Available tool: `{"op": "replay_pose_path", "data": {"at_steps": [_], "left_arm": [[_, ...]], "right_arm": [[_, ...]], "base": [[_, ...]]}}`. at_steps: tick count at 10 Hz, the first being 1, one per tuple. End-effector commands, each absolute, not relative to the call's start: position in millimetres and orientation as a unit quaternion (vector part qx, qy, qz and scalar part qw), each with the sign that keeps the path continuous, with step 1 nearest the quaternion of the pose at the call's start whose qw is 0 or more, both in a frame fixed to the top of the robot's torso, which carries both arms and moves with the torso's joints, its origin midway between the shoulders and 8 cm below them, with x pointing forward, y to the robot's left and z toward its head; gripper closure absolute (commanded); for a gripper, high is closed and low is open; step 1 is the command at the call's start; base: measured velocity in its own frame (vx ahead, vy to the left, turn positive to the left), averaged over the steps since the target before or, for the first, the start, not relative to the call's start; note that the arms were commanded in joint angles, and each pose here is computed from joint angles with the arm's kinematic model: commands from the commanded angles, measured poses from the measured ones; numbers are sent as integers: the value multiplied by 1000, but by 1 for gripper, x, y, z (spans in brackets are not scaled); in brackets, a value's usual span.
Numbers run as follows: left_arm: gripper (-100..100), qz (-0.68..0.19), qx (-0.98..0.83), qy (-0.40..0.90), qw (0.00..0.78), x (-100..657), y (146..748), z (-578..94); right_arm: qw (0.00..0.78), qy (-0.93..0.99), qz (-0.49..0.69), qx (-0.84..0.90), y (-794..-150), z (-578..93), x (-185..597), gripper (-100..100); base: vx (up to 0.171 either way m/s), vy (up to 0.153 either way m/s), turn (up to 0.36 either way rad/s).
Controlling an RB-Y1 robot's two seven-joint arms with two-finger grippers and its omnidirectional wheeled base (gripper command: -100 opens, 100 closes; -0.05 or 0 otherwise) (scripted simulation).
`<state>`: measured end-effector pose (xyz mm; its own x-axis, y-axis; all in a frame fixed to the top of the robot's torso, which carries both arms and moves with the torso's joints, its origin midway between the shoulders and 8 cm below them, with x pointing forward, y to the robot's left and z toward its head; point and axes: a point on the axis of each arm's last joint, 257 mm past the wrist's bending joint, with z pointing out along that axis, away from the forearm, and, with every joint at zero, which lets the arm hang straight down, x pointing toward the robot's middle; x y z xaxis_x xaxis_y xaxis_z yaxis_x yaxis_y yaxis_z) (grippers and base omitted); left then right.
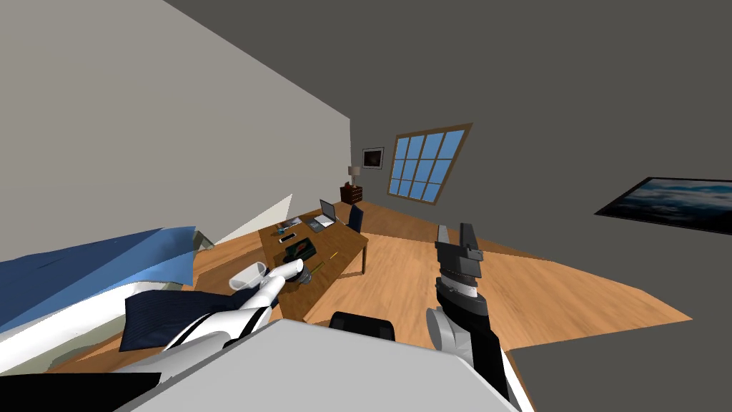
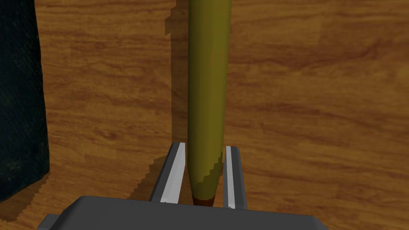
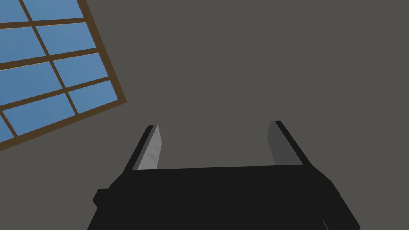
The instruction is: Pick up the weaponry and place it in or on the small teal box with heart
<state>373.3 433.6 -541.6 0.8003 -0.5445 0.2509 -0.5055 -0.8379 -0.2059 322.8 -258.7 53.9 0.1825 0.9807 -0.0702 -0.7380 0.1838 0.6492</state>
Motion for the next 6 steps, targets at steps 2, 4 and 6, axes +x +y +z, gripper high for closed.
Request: {"op": "replay_pose_path", "data": {"at_steps": [2, 4, 6], "left_arm": [[100, -151, -943, 289, 62, 383, 427, -532], [100, -152, -943, 291, 63, 385, 425, -530], [100, -170, -943, 279, 66, 400, 435, -514]], "right_arm": [[729, 247, 590, 246, -259, 54, 323, 0], [729, 247, 590, 246, -259, 54, 323, 0], [729, 247, 590, 246, -259, 54, 323, 0]], "base": [[-27, -8, 148], [-16, -4, 50], [1, -31, -24]]}}
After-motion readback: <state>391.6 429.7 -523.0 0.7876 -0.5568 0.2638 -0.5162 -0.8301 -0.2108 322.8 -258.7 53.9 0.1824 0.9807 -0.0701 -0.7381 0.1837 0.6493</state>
